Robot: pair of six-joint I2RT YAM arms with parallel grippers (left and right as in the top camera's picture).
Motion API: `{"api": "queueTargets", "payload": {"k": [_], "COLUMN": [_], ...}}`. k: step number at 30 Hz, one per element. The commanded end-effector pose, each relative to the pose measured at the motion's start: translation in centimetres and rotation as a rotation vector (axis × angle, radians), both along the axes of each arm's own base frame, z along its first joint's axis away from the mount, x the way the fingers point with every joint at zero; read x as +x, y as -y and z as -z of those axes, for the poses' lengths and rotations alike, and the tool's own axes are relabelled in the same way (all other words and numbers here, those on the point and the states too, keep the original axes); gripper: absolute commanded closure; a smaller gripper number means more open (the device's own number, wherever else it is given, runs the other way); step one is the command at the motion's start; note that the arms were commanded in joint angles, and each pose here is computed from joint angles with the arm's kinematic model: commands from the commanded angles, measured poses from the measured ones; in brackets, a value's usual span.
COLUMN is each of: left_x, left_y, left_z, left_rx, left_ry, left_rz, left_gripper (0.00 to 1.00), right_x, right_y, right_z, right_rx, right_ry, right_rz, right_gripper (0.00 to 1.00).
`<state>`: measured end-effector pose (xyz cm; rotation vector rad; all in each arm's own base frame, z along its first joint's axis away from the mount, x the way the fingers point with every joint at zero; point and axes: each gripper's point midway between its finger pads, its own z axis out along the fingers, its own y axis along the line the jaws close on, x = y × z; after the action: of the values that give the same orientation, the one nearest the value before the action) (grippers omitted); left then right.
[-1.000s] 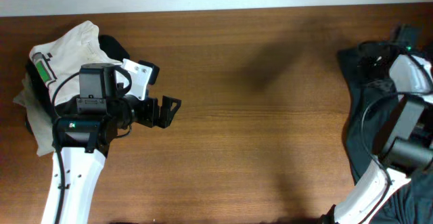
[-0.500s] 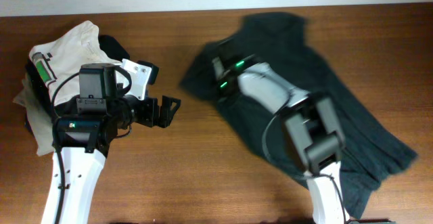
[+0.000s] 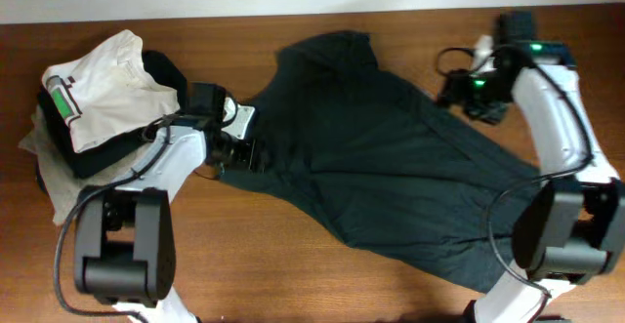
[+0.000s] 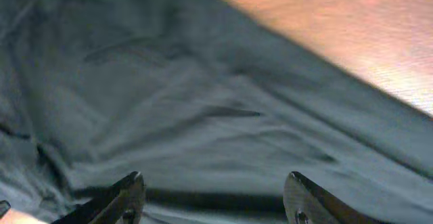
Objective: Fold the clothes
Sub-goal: 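Pull the dark shirt leftward across the table with the right gripper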
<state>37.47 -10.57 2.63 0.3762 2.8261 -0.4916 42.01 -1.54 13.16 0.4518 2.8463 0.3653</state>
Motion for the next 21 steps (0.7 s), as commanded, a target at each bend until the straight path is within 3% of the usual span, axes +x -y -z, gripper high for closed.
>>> {"api": "queueTargets", "payload": {"k": [1,2,5,9,12,14,16,17,19,21], "left_x": [0.3,0.0,-1.9,-1.8,-1.8,-1.7,-1.5,-1.5,-1.5,-1.4], "left_y": [-1.1,-1.9,-3.8,-3.7,-3.7,-3.7,-3.7,-3.7,-3.7,-3.7], "left_z": [1.4,1.9,3.7,3.7,3.7,3.7,3.6,3.6,3.6,3.6], "left_rx": [0.097,0.144,0.245,0.244,0.244,0.243,0.242,0.242,0.242,0.241], "left_ry": [-0.004,-0.017,-0.074,-0.07,-0.07,-0.067,-0.059,-0.058,-0.058,-0.055], "left_rz": [-0.009,-0.019,-0.033,-0.034,-0.034,-0.034,-0.035,-0.035,-0.035,-0.036], "left_gripper": [0.03,0.16,0.27,0.48,0.52,0.52,0.52,0.52,0.52,0.52], "right_x": [-1.6,-3.0,-9.1,-13.1,-16.8,-16.8,-16.6,-15.8,-11.6,-4.4], "right_y": [7.8,9.7,15.3,21.0,22.7,22.1,22.2,22.0,22.0,25.3], "right_z": [1.6,3.1,7.5,8.4,10.5,10.8,10.8,10.8,9.6,6.0], "right_rx": [0.024,0.043,-0.045,-0.038,0.004,0.05,0.052,0.087,0.211,0.281], "right_ry": [-0.066,-0.132,-0.388,-0.432,-0.482,-0.477,-0.469,-0.436,-0.259,0.076], "right_rz": [0.226,0.287,0.404,0.573,0.714,0.718,0.73,0.738,0.732,0.768], "right_gripper": [0.31,0.32,0.27,0.27,0.3,0.41,0.65,0.84,0.92,0.96]}}
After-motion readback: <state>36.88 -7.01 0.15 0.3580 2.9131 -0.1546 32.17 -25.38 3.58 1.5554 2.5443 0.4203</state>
